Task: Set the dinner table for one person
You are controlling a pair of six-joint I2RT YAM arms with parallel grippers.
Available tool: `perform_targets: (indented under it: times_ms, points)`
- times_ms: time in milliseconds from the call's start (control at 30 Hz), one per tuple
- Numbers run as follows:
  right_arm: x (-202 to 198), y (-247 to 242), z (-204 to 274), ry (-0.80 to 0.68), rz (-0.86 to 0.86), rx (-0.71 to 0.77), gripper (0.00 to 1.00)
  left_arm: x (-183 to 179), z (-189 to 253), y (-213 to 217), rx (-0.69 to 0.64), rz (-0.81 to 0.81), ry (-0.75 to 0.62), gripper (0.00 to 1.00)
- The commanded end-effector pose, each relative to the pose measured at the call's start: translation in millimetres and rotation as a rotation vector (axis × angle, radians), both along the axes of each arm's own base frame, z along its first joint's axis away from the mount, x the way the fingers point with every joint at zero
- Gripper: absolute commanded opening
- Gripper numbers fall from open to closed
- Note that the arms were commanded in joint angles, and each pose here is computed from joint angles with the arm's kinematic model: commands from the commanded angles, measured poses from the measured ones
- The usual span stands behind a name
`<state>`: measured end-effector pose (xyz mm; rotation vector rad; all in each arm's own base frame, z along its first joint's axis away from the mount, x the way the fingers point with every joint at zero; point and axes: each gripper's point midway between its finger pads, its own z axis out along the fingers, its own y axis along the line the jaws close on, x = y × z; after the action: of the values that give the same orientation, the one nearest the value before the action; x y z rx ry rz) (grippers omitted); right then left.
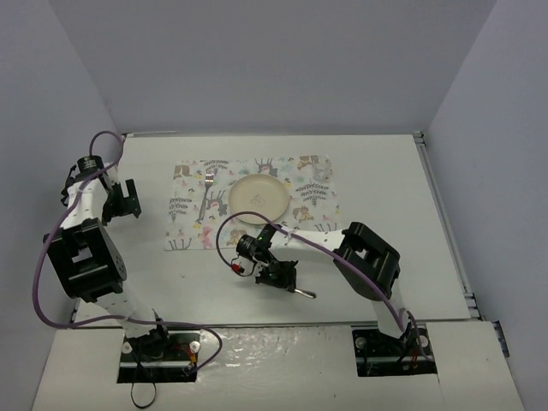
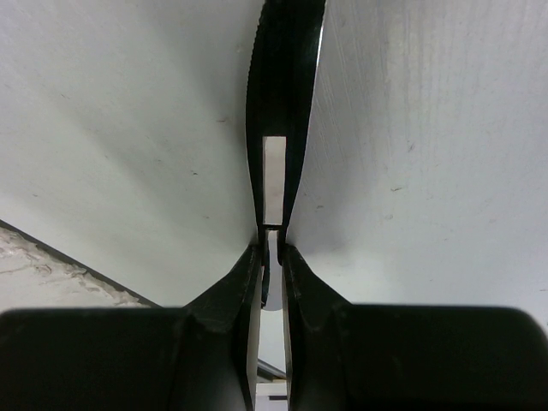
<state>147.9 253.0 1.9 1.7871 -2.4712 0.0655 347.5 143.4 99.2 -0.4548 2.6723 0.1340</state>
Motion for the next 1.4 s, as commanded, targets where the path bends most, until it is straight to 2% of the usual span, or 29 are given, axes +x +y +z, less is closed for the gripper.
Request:
perform_targets:
  times_ms: [0, 100, 200, 267, 367, 467, 667, 767, 1000, 1233, 1367]
  points:
    - [-10, 11, -35, 0.025, 0.035, 0.042, 0.00, 8, 12, 10, 0.026, -0.005, -0.061, 0.90]
    - [7, 4, -22, -0.097, 0.043, 0.027, 0.00, 7, 12, 11, 0.027, 0.000, -0.062, 0.90]
    - [32, 3, 9, -0.236, -0.005, 0.080, 0.00, 7, 14, 13, 0.030, 0.003, -0.070, 0.90]
    - [39, 4, 19, -0.242, -0.051, 0.118, 0.00, 8, 15, 12, 0.028, 0.002, -0.076, 0.90]
    - [69, 2, 46, -0.211, -0.217, 0.245, 0.00, 9, 16, 11, 0.018, 0.003, -0.078, 0.90]
    - [108, -14, 63, -0.233, -0.374, 0.304, 0.00, 10, 20, 12, 0.017, 0.012, -0.083, 0.90]
    - [127, -8, 107, -0.307, -0.417, 0.411, 0.00, 10, 30, 12, 0.024, 0.015, -0.091, 0.90]
    - [140, -1, 143, -0.373, -0.435, 0.495, 0.00, 9, 35, 11, 0.026, 0.013, -0.093, 0.90]
    - [187, 12, 167, -0.406, -0.544, 0.594, 0.00, 8, 43, 10, 0.016, 0.017, -0.096, 0.90]
    - [264, 11, 181, -0.409, -0.805, 0.743, 0.00, 2, 44, 10, 0.029, 0.010, -0.084, 0.90]
    - [295, -3, 154, -0.373, -0.934, 0.733, 0.00, 0, 44, 11, 0.037, 0.008, -0.074, 0.90]
